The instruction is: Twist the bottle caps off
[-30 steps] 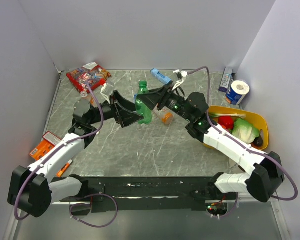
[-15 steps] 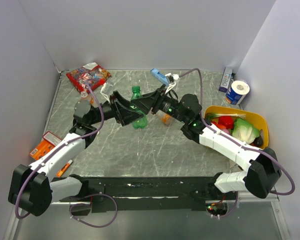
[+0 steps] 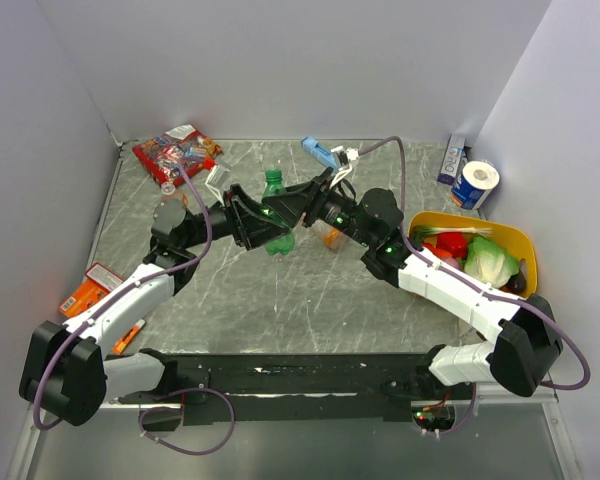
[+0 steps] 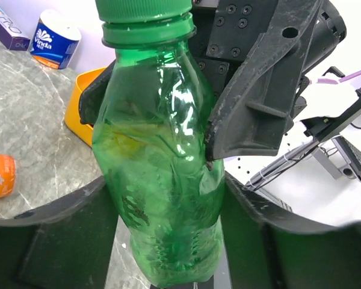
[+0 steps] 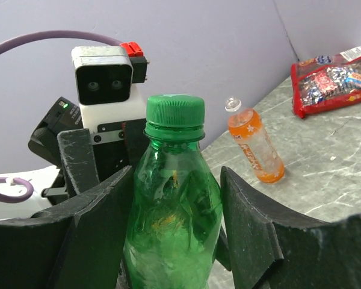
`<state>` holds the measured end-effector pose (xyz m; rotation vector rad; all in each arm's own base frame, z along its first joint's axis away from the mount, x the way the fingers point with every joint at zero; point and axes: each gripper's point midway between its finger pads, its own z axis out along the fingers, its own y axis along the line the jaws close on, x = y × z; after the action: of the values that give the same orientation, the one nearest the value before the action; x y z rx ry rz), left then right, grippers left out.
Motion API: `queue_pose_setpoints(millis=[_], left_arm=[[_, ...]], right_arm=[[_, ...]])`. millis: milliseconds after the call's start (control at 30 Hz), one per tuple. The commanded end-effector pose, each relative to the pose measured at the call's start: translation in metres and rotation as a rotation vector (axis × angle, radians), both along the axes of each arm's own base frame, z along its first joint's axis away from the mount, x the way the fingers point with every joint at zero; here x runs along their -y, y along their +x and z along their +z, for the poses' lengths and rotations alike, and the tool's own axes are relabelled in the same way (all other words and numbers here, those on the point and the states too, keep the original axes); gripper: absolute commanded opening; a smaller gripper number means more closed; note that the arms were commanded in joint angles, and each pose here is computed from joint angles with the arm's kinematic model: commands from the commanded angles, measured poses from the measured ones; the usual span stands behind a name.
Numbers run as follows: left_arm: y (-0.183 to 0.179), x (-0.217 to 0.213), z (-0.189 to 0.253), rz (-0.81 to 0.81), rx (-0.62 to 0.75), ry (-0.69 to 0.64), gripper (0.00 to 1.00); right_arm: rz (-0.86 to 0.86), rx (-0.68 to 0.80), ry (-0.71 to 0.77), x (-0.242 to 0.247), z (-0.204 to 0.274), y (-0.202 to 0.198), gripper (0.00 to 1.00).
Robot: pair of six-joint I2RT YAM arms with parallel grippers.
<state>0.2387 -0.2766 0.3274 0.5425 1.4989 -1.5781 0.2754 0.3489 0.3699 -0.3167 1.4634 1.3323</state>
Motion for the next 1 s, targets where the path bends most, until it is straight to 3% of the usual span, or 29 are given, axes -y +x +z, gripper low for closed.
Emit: queue_pose_setpoints(millis=[0, 133, 267, 367, 633, 967], left_arm=[[-0.005, 0.001, 0.008, -0.021, 0.051, -0.016, 0.57], [-0.005, 0.001, 0.007, -0.019, 0.055, -0.004, 0.49], [0.001, 0.002, 0.003, 0.009, 0.052, 0.033, 0.45], [0.011, 0.001, -0.006, 0.072, 0.046, 0.102, 0.44], [0.013, 0.012, -0.019, 0.165, 0.123, 0.248, 0.43], [0.019, 0.016, -0.033, 0.264, 0.157, 0.378, 0.42]], right_arm=[[0.003, 0.081, 0.067, 0.001, 0.034, -0.007, 0.53], [-0.001, 0.072, 0.053, 0.000, 0.031, -0.004, 0.60], [-0.013, 0.061, 0.007, 0.003, 0.028, -0.005, 0.81], [-0.054, 0.087, -0.016, 0.017, 0.039, -0.006, 0.86], [-0.317, -0.017, -0.212, 0.067, 0.029, 0.014, 0.86], [-0.296, -0.081, -0.320, 0.054, 0.011, 0.025, 0.78]])
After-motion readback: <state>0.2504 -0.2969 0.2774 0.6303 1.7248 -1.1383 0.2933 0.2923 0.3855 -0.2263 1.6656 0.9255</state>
